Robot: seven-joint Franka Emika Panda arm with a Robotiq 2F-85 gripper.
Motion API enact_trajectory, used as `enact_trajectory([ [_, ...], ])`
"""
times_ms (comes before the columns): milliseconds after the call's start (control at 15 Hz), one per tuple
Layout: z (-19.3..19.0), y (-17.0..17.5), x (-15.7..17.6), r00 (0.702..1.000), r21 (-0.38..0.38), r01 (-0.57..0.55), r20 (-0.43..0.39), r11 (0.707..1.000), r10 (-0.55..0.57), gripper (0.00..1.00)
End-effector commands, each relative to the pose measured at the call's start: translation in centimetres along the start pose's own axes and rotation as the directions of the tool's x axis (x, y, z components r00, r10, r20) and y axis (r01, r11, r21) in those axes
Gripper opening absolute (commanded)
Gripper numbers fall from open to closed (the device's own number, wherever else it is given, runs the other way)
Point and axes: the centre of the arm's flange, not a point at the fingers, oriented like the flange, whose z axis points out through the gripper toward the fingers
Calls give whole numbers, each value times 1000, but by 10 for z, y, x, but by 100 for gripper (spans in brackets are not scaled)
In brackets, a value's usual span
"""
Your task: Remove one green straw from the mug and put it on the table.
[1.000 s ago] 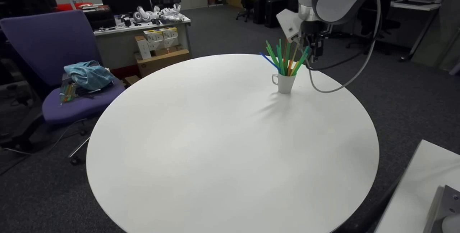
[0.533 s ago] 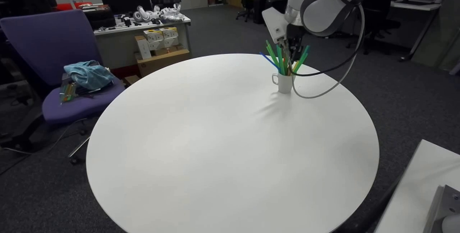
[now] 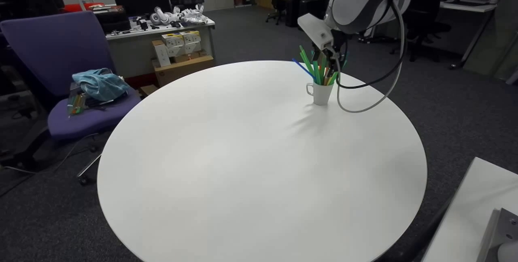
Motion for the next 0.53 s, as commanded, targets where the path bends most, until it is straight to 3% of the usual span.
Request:
enact_trajectory([
  [0,-16,-4,25,989,-18,43,-142,999,-45,100],
  [200,-17,-4,42,972,-37,81,-220,996,-87,100],
  [467,-15,-4,45,965,-66,108,-235,992,-120,100],
])
